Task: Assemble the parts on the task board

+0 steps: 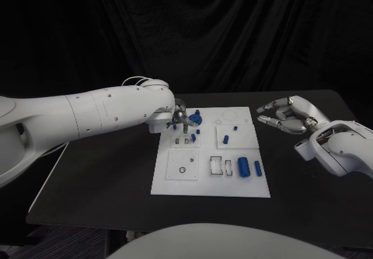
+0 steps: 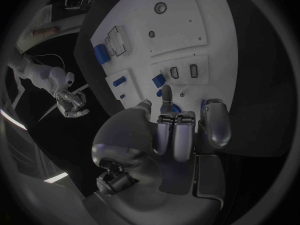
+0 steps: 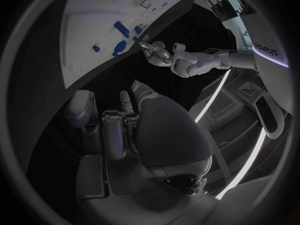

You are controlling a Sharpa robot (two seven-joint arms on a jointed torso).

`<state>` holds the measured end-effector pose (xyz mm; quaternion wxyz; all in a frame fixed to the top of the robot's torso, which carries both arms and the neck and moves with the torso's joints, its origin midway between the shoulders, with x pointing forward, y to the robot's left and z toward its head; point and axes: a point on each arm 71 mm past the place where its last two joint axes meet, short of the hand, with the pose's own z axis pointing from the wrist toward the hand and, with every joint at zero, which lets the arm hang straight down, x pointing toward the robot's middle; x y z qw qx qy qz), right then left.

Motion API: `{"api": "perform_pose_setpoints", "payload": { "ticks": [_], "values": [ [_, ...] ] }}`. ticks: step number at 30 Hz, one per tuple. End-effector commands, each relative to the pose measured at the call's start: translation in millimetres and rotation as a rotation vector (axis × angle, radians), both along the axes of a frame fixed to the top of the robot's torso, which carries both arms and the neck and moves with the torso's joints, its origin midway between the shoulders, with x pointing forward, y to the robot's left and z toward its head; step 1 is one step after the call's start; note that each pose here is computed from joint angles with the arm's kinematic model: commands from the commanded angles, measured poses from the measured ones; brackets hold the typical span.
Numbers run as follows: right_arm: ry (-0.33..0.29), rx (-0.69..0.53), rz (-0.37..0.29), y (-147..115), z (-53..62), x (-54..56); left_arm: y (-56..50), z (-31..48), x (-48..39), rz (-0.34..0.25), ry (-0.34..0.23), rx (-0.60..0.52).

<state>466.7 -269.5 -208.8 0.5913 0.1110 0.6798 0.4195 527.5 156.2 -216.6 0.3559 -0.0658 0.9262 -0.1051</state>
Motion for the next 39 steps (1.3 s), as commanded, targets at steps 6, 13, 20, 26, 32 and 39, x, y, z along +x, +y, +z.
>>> {"api": "perform_pose_setpoints", "payload": {
  "ticks": [6,13,20,26,32,39],
  "values": [
    [0.012,0.000,0.000,0,-1.4,-0.8,-6.0,-8.4,-1.7,-0.015,-0.006,-0.033],
    [0.014,0.000,0.002,1,-1.7,-0.7,-6.2,-13.7,-2.6,-0.016,0.005,-0.032],
    [0.018,-0.001,0.004,2,-2.0,-0.5,-5.7,-17.7,-3.4,-0.016,0.015,-0.029],
    [0.021,-0.002,0.003,2,-2.2,-0.2,-6.8,-20.2,-3.6,-0.020,0.022,-0.029],
    [0.027,-0.004,0.001,2,-2.7,0.1,-7.5,-21.8,-3.4,-0.024,0.026,-0.030],
    [0.034,-0.007,0.000,2,-3.5,0.9,-9.3,-23.0,-3.5,-0.031,0.030,-0.032]
  ]
}}
